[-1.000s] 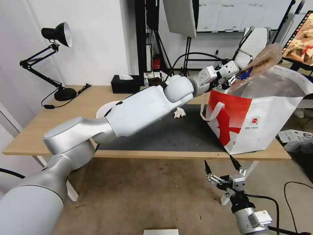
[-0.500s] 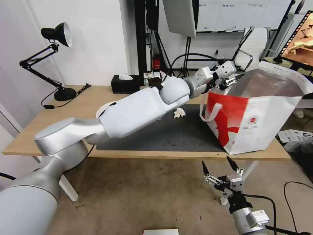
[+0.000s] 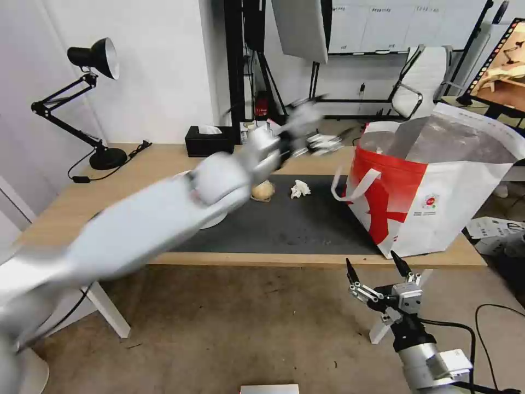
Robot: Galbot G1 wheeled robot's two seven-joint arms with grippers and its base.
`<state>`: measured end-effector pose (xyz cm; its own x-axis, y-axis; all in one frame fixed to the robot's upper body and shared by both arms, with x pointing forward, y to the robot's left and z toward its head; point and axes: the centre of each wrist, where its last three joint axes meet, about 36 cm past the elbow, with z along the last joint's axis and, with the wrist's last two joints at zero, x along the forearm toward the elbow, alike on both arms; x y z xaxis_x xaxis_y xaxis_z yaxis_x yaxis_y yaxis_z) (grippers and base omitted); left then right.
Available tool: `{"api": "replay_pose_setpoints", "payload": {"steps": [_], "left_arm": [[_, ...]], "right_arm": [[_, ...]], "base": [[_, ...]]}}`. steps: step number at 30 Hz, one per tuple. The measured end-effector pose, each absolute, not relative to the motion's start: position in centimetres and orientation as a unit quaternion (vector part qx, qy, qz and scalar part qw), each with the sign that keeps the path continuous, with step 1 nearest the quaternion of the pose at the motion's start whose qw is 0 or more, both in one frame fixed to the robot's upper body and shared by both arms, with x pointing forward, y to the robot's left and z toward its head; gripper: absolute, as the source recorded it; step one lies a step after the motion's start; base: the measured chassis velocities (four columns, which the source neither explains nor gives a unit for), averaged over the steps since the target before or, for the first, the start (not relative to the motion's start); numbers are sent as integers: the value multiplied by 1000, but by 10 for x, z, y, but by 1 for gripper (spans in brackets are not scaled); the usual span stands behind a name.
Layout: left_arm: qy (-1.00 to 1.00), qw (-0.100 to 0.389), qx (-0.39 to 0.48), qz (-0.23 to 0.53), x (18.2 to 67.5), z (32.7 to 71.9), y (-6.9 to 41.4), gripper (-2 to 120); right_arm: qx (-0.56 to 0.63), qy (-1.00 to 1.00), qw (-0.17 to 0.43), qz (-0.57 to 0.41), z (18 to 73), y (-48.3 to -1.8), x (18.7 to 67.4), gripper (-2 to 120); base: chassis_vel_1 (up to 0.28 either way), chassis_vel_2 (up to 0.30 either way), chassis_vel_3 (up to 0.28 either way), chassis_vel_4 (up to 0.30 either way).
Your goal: Pick up the trash from the table and place it into the takeout bag.
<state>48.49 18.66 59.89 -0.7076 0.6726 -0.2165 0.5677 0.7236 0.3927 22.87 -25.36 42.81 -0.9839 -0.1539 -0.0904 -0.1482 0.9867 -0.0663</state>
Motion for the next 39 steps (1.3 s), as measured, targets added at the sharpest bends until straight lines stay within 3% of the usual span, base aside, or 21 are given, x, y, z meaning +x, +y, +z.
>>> {"api": "replay_pose_setpoints", "payload": {"steps": [5,9,12,14,16,20,39], "left_arm": [[926,195,258,192,413,560,254,100],[938,184,222,193,380,535,270,100],[957,147,173,183,333,487,280,100],[959,140,161,184,322,474,283,100],[972,96,119,181,282,431,285,100],[984,50,86,148,253,409,267,100],[983,33,86,156,244,389,260,100]], "right_arm": [[-71,996,53,-21,421,-248,221,100],[-67,996,53,-22,418,-246,216,100],[-61,997,49,-22,415,-244,210,100],[-59,997,49,-21,415,-244,209,100],[-54,997,60,-14,408,-242,204,100],[-51,996,68,-4,381,-242,197,100],[-54,997,50,-7,366,-245,198,100]], "base": [[0,0,0,0],[0,0,0,0],[0,0,0,0],[0,0,0,0],[0,0,0,0],[0,0,0,0],[0,0,0,0]]}}
